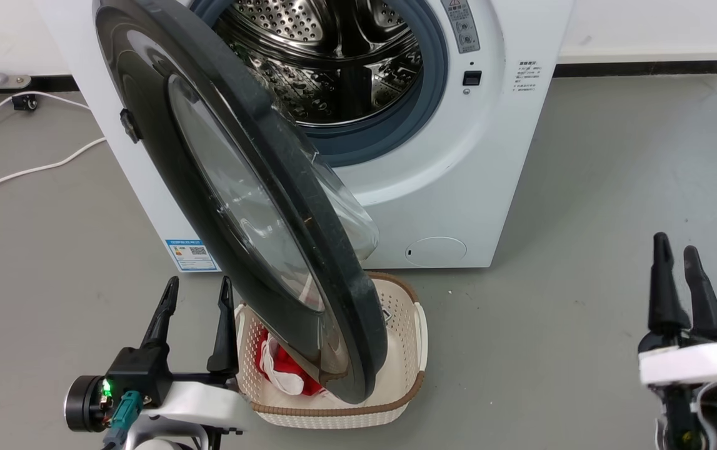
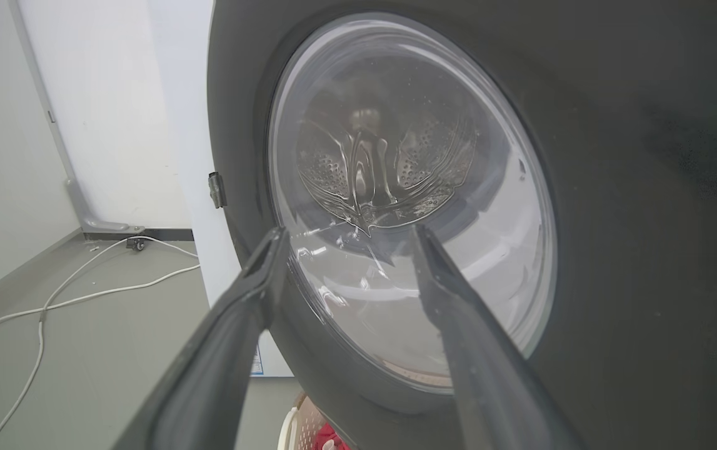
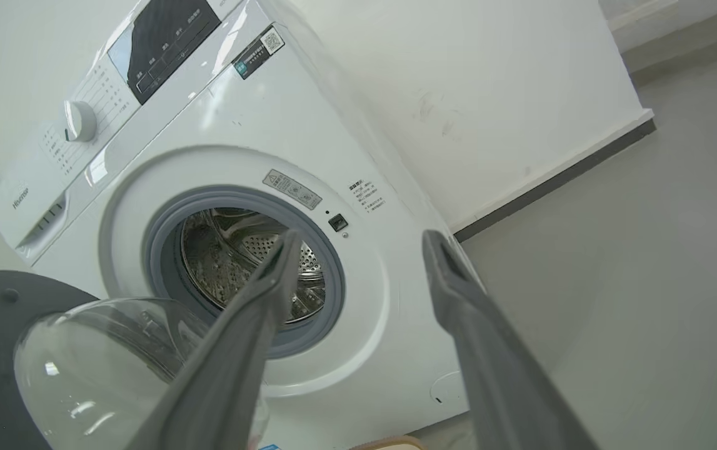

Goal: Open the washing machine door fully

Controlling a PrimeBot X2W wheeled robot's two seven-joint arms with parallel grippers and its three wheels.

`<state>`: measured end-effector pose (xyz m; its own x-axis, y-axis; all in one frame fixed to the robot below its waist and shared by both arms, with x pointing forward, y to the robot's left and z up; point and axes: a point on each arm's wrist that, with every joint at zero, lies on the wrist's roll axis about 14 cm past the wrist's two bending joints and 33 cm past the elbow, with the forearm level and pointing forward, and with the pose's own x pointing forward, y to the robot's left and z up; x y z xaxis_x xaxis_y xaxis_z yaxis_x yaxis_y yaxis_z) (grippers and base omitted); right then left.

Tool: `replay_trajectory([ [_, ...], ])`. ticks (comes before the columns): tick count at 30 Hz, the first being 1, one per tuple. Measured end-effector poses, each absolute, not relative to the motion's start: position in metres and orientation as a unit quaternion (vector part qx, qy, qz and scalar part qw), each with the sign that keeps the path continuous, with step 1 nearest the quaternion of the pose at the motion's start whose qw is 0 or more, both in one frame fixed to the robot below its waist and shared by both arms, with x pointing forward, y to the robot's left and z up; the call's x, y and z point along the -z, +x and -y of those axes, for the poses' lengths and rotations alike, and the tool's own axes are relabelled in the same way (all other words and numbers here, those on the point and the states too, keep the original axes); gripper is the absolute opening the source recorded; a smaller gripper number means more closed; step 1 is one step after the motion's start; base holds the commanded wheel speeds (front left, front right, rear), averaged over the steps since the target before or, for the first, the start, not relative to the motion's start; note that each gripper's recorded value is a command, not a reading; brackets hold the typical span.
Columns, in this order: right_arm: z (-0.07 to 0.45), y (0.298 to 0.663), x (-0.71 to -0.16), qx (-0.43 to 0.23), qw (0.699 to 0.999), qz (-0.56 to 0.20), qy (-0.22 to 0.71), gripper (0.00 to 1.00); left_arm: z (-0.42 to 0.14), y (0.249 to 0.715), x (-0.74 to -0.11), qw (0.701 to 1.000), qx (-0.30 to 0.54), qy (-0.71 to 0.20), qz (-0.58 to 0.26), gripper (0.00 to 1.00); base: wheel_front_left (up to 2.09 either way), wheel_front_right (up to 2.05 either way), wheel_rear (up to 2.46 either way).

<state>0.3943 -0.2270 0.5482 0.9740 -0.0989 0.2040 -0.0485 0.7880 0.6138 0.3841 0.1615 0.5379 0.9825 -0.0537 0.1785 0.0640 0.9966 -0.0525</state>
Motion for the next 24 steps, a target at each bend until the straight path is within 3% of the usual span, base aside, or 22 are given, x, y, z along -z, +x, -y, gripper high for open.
replay_trajectory([
  [5,0.209,0.383,-0.562,-0.008,0.982,0.131,0.136,1.0,-0.162,0.385,-0.538,0.995,0.029,-0.029,0.089,1.0,0.0,0.0,0.0],
  [11,0.185,0.367,-0.553,-0.035,0.993,0.112,0.006,1.0,-0.163,0.386,-0.538,0.995,0.028,-0.028,0.09,1.0,0.0,0.0,0.0],
  [17,0.179,0.35,-0.524,-0.039,0.997,0.062,-0.009,1.0,-0.162,0.386,-0.54,0.995,0.03,-0.024,0.092,1.0,0.0,0.0,0.0],
  [24,0.182,0.349,-0.518,-0.031,0.998,0.056,0.014,1.0,-0.16,0.386,-0.54,0.995,0.035,-0.021,0.092,1.0,0.0,0.0,0.0],
])
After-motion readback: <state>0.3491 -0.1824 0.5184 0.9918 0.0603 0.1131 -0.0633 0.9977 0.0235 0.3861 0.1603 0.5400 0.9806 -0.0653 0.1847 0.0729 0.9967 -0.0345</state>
